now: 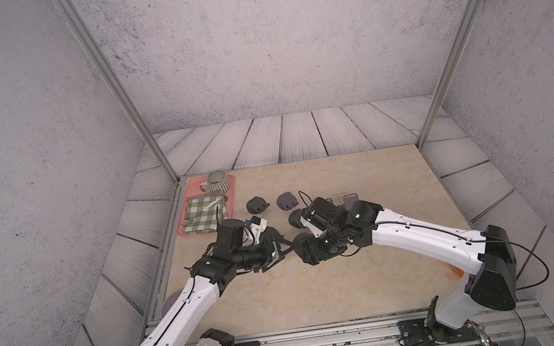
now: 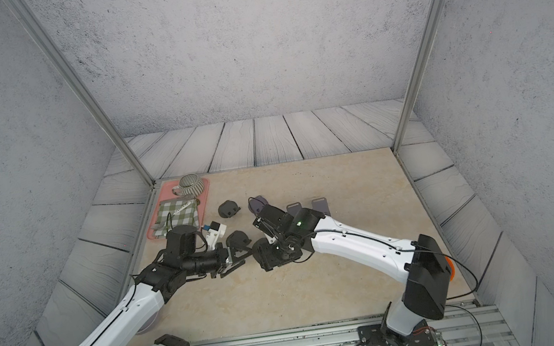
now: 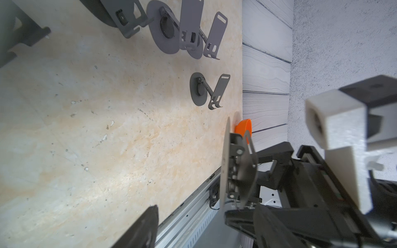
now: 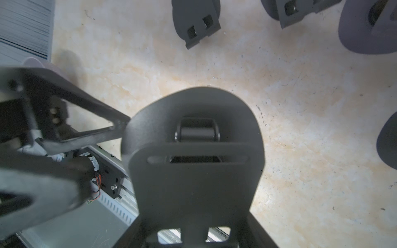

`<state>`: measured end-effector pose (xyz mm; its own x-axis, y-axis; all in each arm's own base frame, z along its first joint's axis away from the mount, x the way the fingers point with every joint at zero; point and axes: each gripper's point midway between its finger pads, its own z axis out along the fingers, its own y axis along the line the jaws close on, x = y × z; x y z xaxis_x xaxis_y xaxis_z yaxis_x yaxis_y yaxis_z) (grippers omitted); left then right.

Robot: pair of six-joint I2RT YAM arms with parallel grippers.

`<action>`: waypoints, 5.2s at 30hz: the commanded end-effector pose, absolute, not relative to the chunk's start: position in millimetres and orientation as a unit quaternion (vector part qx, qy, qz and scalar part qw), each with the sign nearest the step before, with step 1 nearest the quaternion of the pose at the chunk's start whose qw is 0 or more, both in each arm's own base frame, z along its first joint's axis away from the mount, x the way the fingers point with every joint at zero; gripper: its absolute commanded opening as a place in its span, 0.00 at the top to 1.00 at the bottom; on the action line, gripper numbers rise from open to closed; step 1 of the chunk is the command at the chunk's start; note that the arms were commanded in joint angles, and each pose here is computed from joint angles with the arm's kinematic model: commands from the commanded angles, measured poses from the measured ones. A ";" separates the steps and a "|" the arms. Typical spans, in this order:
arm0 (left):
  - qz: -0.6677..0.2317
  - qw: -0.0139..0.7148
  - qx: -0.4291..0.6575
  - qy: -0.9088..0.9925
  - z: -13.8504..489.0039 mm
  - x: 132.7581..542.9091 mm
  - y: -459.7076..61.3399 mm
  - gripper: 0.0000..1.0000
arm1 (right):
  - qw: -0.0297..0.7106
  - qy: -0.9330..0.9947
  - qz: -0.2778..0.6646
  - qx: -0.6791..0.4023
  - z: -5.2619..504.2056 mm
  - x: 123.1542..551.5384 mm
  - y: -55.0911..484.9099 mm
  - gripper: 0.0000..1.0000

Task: Open the phone stand
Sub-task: Pick up the phone stand at the center of the board, then open the phone stand.

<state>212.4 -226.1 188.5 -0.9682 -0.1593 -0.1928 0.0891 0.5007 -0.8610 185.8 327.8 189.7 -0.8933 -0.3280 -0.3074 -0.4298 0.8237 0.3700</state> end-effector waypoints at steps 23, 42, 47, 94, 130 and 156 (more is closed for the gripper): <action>-0.549 0.107 -0.005 0.829 194.7 220.1 -250.9 0.85 | 0.161 0.919 0.270 -0.237 228.8 179.6 347.9 0.46; -0.353 0.157 0.065 0.920 143.2 208.1 -198.9 1.00 | 0.112 0.928 0.237 -0.266 215.4 163.5 332.6 0.46; -0.311 0.203 0.074 0.925 144.3 214.5 -185.2 1.00 | 0.093 0.928 0.233 -0.276 213.3 155.8 327.8 0.46; -0.394 0.225 0.094 0.886 183.2 186.9 -203.4 1.00 | 0.102 0.917 0.252 -0.291 211.5 180.2 373.8 0.01; -0.392 0.253 0.078 0.881 195.8 195.5 -200.8 1.00 | 0.081 0.911 0.283 -0.288 208.4 186.9 401.2 0.47; -0.373 0.142 -0.102 0.911 142.5 226.5 -188.3 1.00 | 0.248 0.914 0.192 -0.259 280.6 221.8 341.3 0.48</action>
